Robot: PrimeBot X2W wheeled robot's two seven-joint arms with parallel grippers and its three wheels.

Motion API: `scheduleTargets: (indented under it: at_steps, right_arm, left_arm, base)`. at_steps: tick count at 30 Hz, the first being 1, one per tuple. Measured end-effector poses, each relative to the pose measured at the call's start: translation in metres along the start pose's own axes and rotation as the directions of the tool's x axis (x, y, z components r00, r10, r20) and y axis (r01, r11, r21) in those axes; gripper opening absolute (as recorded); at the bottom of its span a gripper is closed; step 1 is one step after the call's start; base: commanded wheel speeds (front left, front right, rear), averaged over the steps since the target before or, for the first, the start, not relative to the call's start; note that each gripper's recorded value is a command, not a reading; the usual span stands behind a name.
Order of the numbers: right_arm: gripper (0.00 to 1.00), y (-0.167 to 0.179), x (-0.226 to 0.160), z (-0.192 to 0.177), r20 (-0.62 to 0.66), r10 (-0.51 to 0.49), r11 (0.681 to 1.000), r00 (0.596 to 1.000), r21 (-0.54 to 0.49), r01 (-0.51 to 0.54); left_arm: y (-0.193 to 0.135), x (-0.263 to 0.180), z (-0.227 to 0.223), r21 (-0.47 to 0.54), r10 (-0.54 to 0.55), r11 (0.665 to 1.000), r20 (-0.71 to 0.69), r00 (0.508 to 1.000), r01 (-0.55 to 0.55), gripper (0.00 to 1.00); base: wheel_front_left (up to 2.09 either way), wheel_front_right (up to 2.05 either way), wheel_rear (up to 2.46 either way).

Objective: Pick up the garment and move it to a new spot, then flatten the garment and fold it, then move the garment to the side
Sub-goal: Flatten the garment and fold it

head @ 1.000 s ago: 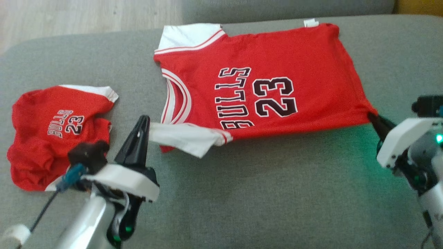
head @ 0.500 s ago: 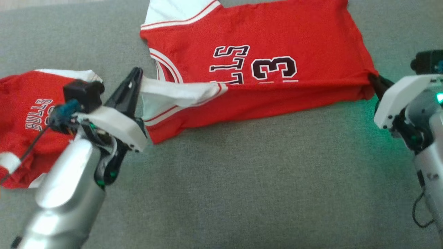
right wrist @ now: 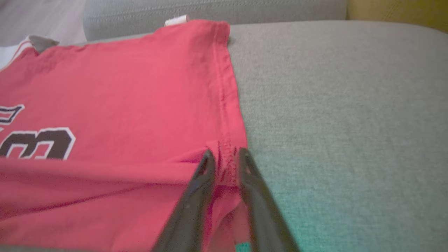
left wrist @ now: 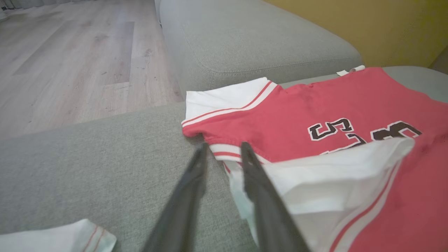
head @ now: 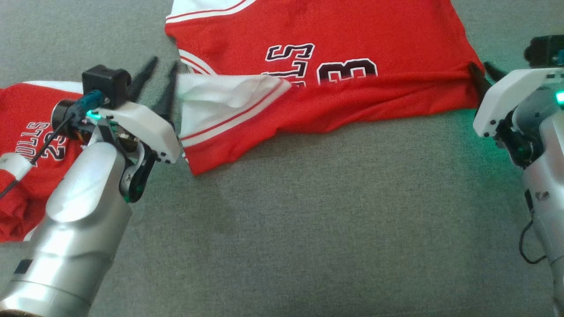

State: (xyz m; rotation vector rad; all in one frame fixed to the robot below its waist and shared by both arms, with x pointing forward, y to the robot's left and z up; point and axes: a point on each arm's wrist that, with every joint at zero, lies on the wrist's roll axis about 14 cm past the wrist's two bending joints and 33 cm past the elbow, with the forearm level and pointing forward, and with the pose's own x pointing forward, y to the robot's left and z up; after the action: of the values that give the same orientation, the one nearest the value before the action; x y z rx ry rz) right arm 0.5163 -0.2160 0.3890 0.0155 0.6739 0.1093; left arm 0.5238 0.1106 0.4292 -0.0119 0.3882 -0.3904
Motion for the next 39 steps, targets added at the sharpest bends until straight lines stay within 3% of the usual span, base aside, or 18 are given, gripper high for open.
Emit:
scheduleTargets:
  at_steps: [6, 10, 18, 24, 26, 30, 35, 39]
  right_arm:
    - [1.0, 0.008, -0.003, 0.025, 0.139, 0.008, 1.0, 0.99, 0.026, -0.012]
    - [1.0, 0.015, -0.014, 0.051, 0.272, 0.025, 0.999, 0.962, 0.024, -0.032]
    - [1.0, 0.036, -0.059, 0.089, 0.53, 0.076, 0.994, 0.844, 0.024, -0.105]
    - [1.0, 0.042, -0.093, 0.09, 0.629, 0.075, 0.993, 0.774, 0.024, -0.116]
    - [1.0, 0.046, -0.1, 0.081, 0.636, 0.063, 0.989, 0.769, 0.063, -0.134]
    - [1.0, 0.061, -0.108, 0.048, 0.611, 0.078, 0.989, 0.788, 0.053, -0.139]
    - [1.0, 0.066, -0.118, 0.016, 0.597, 0.03, 0.982, 0.802, 0.131, -0.135]
    - [1.0, 0.069, -0.124, 0.014, 0.607, 0.022, 0.983, 0.794, 0.132, -0.128]
  left_arm:
    - [0.003, -0.002, 0.02, -0.03, 0.041, 0.999, 0.101, 0.994, -0.039, 1.0]
    - [0.008, -0.013, 0.048, -0.082, 0.088, 0.994, 0.227, 0.97, -0.071, 1.0]
    - [0.007, -0.063, 0.085, -0.272, 0.208, 0.958, 0.436, 0.876, -0.092, 1.0]
    - [-0.003, -0.107, 0.085, -0.392, 0.284, 0.916, 0.495, 0.821, -0.08, 1.0]
    - [-0.011, -0.119, 0.078, -0.395, 0.291, 0.915, 0.504, 0.813, -0.082, 1.0]
    - [-0.024, -0.131, 0.037, -0.424, 0.312, 0.898, 0.431, 0.847, -0.115, 1.0]
    - [-0.029, -0.139, 0.013, -0.41, 0.314, 0.901, 0.389, 0.866, -0.142, 1.0]
    - [-0.034, -0.131, 0.004, -0.409, 0.296, 0.902, 0.361, 0.884, -0.136, 1.0]
  base:
    - [0.0, 0.0, 0.0]
    - [0.0, 0.0, 0.0]
    - [0.0, 0.0, 0.0]
    - [0.0, 0.0, 0.0]
    - [0.0, 0.0, 0.0]
    - [0.0, 0.0, 0.0]
    - [0.0, 0.0, 0.0]
    - [0.0, 0.0, 0.0]
